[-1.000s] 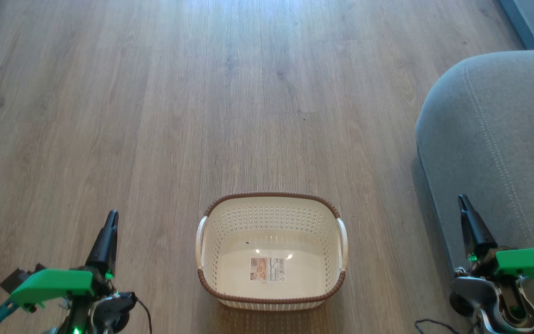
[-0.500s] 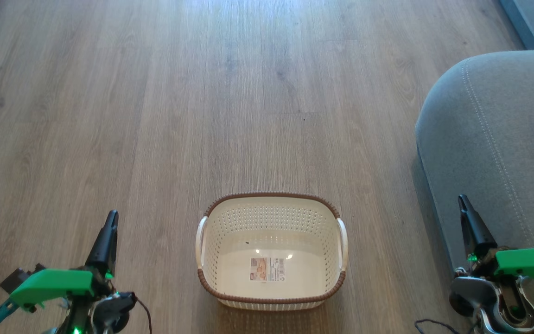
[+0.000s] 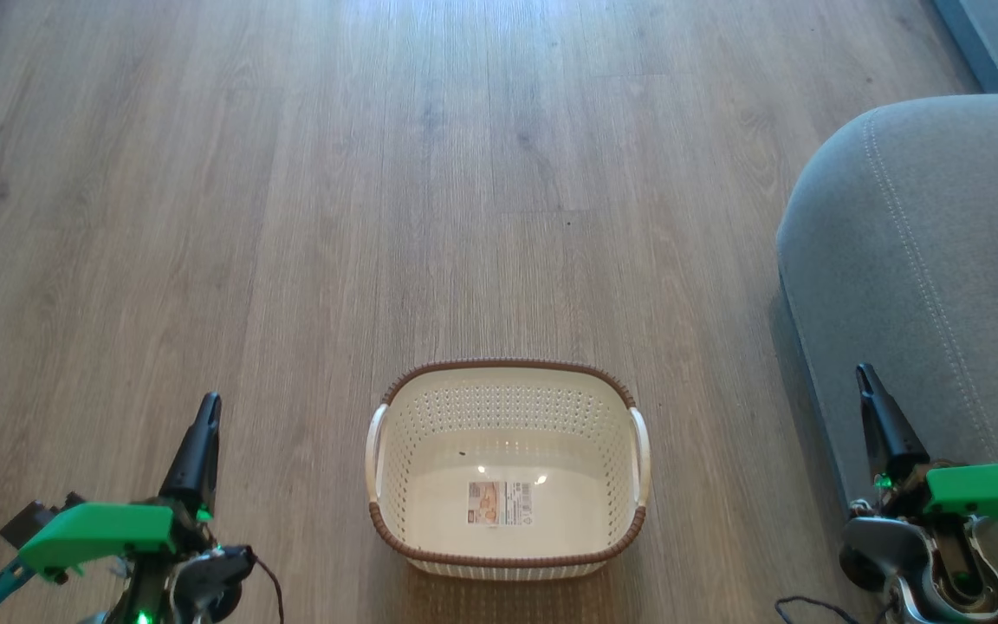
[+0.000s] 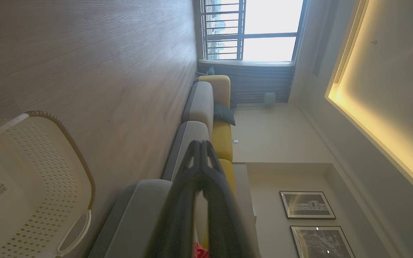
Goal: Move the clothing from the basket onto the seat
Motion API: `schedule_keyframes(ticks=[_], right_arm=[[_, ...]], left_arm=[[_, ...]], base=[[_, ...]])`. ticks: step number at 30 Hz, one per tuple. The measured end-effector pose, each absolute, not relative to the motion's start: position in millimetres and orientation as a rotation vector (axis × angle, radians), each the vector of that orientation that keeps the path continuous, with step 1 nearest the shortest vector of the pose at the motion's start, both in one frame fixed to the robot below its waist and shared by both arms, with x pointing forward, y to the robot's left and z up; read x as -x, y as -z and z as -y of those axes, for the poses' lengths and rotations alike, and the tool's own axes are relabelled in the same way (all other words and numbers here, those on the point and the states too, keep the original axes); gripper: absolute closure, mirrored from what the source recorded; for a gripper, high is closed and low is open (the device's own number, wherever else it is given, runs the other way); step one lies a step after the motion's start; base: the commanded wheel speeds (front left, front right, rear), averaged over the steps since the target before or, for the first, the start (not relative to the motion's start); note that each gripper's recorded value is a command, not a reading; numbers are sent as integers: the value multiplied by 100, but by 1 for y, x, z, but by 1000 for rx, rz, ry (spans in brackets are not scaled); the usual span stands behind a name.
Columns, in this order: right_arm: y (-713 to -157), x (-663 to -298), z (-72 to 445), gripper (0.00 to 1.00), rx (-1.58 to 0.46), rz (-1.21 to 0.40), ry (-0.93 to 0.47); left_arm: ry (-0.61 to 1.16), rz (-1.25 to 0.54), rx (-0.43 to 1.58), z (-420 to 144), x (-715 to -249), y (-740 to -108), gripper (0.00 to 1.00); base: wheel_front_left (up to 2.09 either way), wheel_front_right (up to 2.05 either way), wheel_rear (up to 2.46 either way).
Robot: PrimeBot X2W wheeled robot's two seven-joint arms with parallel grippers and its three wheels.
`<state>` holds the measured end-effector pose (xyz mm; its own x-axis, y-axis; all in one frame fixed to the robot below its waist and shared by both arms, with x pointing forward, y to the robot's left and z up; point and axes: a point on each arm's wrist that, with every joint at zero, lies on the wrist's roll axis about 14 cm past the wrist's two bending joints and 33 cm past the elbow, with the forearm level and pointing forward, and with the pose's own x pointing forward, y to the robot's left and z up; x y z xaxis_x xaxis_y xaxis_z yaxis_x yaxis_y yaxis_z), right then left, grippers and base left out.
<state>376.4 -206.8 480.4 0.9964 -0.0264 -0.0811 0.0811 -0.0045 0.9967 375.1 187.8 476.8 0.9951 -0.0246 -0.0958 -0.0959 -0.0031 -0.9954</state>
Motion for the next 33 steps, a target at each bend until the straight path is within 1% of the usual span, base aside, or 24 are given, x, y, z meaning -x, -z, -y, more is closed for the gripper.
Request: schedule_keyframes(ticks=[33], right_arm=[[-480, -376, 207, 100, -1573, -43, 85]], left_arm=[[-56, -95, 1574, -188, -375, -477, 100]], base=[[0, 0, 0]])
